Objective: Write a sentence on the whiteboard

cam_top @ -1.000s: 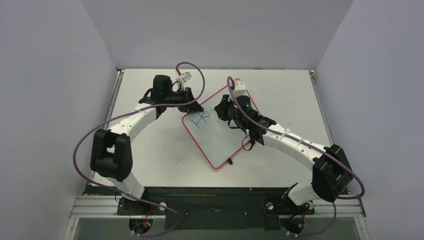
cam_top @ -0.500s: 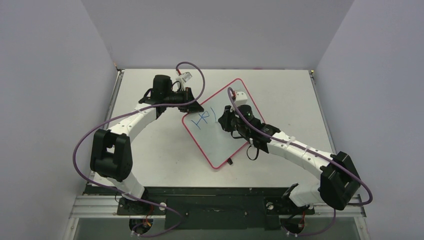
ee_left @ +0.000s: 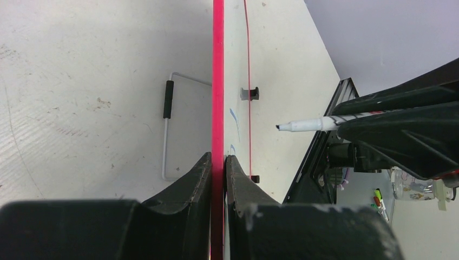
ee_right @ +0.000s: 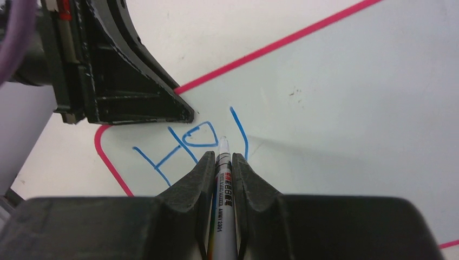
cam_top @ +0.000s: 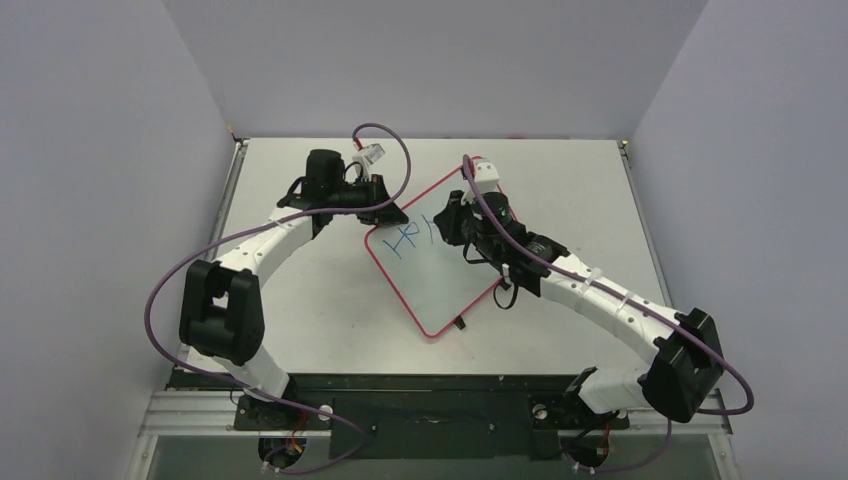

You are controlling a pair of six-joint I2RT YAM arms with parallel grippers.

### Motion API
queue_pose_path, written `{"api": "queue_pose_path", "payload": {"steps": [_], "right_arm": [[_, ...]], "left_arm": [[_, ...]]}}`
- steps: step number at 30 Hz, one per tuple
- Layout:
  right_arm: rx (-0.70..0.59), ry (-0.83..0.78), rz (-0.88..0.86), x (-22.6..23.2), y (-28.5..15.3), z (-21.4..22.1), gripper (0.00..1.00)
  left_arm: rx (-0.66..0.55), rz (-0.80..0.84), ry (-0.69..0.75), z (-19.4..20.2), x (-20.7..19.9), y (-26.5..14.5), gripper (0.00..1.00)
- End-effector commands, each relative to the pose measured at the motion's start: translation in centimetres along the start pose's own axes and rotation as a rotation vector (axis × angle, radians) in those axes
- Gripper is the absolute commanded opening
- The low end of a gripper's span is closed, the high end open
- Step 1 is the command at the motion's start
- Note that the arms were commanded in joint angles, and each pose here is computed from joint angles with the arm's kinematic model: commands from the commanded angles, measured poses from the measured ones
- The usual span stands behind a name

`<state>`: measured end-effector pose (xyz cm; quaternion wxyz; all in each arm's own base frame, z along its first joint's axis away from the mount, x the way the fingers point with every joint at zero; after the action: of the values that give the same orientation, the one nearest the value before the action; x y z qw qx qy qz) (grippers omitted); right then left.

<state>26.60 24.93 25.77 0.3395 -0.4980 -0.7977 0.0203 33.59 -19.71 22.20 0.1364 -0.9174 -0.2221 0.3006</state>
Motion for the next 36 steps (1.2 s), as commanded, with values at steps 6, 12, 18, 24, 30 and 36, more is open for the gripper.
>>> {"api": "queue_pose_path", "payload": {"steps": [6,12,18,24,30,36], "right_arm": [[-0.090,0.009,-0.010,1.6,1.7,-3.2,0.00],[-0.085,0.006,-0.001,1.6,2.9,-3.1,0.00],[-0.077,0.010,0.011,1.3,3.9,-2.9,0.00],[-0.077,0.011,0.022,1.0,4.5,-2.9,0.00],[-0.085,0.014,0.049,0.4,4.8,-3.1,0.00],[-0.081,0.020,0.091,-1.0,4.7,-2.7,0.00]], "left_arm": [[-0.057,0.035,0.135,-2.0,-1.9,-0.9,0.00],[-0.056,0.037,0.139,-1.9,-2.0,-0.9,0.00],[-0.054,0.037,0.139,-1.9,-2.0,-0.9,0.00],[-0.053,0.038,0.140,-1.8,-2.0,-0.8,0.00],[-0.055,0.039,0.144,-1.9,-2.1,-0.9,0.00],[-0.056,0.038,0.145,-1.9,-2.1,-0.9,0.00]]}}
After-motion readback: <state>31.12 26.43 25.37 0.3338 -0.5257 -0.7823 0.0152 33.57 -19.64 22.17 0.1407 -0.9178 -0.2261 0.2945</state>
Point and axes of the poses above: each gripper's point midway between its finger pads, its own y axis out along the fingers, its own x axis along the line the jaws close on, z = x × y, the point moved 7 cm from there along -y, back along the fingers, and after that the axes turned 14 degrees about y, right-handed, at the moved point
